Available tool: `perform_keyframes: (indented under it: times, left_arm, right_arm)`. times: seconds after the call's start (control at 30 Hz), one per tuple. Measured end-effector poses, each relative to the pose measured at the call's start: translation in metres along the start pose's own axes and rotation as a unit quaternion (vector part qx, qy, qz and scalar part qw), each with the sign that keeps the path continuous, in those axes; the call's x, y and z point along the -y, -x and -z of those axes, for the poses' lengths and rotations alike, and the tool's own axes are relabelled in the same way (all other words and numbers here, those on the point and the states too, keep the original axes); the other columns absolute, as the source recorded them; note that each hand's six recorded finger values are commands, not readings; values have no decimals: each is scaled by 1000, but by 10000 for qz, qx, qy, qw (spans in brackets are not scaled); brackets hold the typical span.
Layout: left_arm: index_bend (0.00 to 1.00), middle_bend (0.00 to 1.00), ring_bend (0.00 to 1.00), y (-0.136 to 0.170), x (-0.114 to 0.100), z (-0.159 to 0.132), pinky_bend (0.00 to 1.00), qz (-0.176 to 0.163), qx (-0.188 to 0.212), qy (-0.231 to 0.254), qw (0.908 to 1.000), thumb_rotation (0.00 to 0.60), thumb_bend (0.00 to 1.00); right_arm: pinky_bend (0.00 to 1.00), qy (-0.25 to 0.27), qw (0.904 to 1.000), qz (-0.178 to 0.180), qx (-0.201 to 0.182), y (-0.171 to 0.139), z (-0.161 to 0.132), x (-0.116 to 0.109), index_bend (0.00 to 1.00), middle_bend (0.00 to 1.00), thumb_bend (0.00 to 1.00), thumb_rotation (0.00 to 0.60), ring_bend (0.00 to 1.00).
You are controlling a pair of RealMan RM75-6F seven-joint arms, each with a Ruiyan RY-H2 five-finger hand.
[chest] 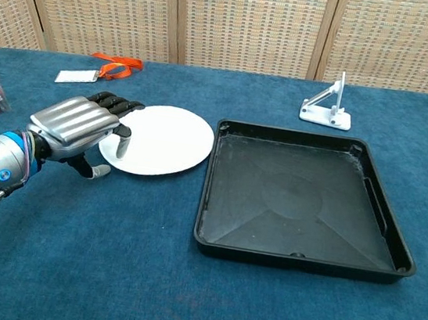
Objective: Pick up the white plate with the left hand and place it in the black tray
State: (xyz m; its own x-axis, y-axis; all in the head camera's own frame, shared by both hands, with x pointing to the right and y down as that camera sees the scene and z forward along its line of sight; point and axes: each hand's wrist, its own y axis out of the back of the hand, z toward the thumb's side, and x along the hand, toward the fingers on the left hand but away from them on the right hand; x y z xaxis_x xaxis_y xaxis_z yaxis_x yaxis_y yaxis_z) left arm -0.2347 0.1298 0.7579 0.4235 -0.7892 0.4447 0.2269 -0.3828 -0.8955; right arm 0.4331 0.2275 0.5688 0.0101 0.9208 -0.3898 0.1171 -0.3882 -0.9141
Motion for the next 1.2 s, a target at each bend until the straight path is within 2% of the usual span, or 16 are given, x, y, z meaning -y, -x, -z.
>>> perform_keyframes:
  times: [0.67,0.73,0.87,0.93,1.03,1.2]
  left_arm:
    - [542,0,0,-10,3,-15,0,-102,43,-206,9997,600,361]
    - [546,0,0,-11,3,-15,0,-107,43,-227,9997,600,403]
    - [619,0,0,-12,3,-15,0,-120,43,-290,9995,600,542]
    - [670,0,0,-13,3,-15,0,-129,28,-273,9995,600,569]
    - [731,0,0,-13,1,-15,0,-197,-12,-266,9995,600,571]
    - [749,0,0,-11,-3,-14,0,-415,-84,-247,9988,600,571]
  right_arm:
    - [0,48,9999,39,-79,-1,-4,-1,0,0,113,600,0]
    - [0,52,9999,34,-86,-2,-4,-1,0,0,113,600,0]
    - [0,55,9999,25,-109,-2,-6,0,0,0,110,600,0]
    - [0,57,9999,20,-121,-2,-6,1,0,0,110,600,0]
    - [0,66,9999,22,-135,-2,-7,1,0,0,110,600,0]
    - [0,76,9998,46,-148,-3,-8,0,0,0,110,600,0]
